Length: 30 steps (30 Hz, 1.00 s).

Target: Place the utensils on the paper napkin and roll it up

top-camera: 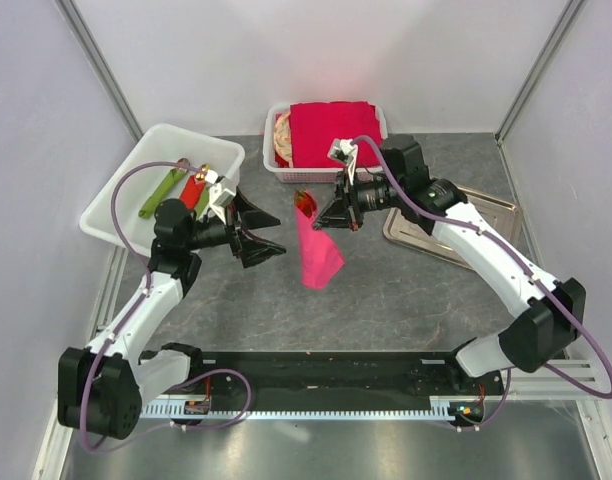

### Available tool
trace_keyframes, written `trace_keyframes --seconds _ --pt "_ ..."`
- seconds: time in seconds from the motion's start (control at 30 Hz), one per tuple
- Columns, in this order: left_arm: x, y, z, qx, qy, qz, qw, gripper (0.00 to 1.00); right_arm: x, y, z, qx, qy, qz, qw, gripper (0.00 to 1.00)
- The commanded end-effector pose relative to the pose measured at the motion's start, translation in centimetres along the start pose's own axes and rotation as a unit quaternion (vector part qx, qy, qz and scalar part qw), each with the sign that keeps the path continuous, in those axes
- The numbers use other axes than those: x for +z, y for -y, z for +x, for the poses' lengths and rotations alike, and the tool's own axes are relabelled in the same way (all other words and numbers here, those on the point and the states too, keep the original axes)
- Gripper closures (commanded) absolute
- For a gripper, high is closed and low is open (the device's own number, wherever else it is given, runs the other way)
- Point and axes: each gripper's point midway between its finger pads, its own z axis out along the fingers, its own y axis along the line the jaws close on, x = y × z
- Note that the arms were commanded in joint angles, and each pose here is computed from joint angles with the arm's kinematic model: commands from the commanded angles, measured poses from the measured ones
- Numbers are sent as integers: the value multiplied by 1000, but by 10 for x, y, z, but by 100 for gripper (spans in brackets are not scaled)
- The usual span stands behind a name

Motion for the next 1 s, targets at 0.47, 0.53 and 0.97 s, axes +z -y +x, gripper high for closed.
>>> trace_keyframes --seconds 0.47,0.53,0.97 --pt "14 75 -16 -1 48 76 996 0 2 -104 -22 -177 2 -64 982 100" --pt "17 78 -16 -1 49 82 995 0 3 -110 -22 -179 2 -68 981 100" --pt "22 98 -18 -11 49 124 991 20 7 -113 -21 -180 1 -73 981 100"
